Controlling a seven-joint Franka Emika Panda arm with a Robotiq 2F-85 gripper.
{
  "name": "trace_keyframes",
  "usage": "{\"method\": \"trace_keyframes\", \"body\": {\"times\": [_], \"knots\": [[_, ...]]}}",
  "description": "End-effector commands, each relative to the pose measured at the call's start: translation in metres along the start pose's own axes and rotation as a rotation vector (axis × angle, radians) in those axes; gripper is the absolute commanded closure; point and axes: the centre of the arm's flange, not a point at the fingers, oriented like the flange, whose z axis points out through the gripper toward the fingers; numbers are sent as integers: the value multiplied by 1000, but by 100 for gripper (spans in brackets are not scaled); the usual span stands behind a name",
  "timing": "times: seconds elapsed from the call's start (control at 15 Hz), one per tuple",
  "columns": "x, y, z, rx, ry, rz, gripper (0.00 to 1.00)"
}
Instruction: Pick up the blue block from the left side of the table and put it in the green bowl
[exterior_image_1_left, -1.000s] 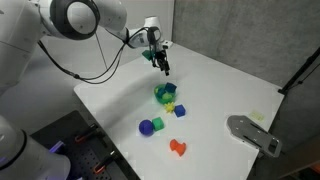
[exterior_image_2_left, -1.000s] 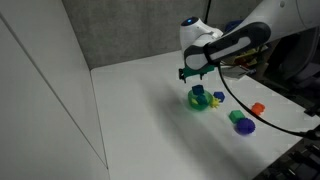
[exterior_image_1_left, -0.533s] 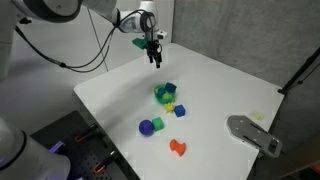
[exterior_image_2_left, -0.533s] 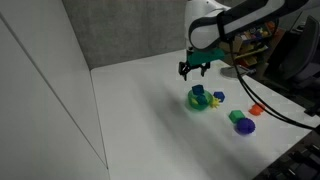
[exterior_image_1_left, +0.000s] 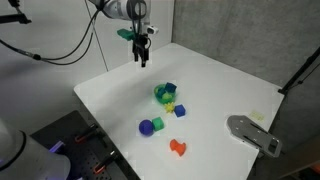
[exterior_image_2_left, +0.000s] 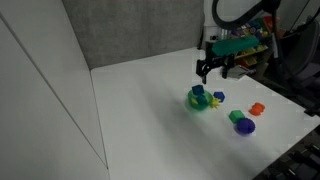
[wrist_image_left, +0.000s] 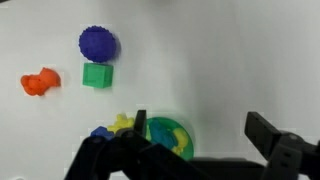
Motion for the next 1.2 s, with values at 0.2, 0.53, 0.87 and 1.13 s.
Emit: {"method": "trace_keyframes", "body": {"times": [0.2, 0.53, 0.87, 1.13], "knots": [[-80, 52, -41, 56, 29, -122, 0], [-105, 94, -62, 143, 31, -208, 0], [-117, 122, -74, 137, 87, -235, 0], [-111, 117, -75, 132, 69, -218, 0]]}}
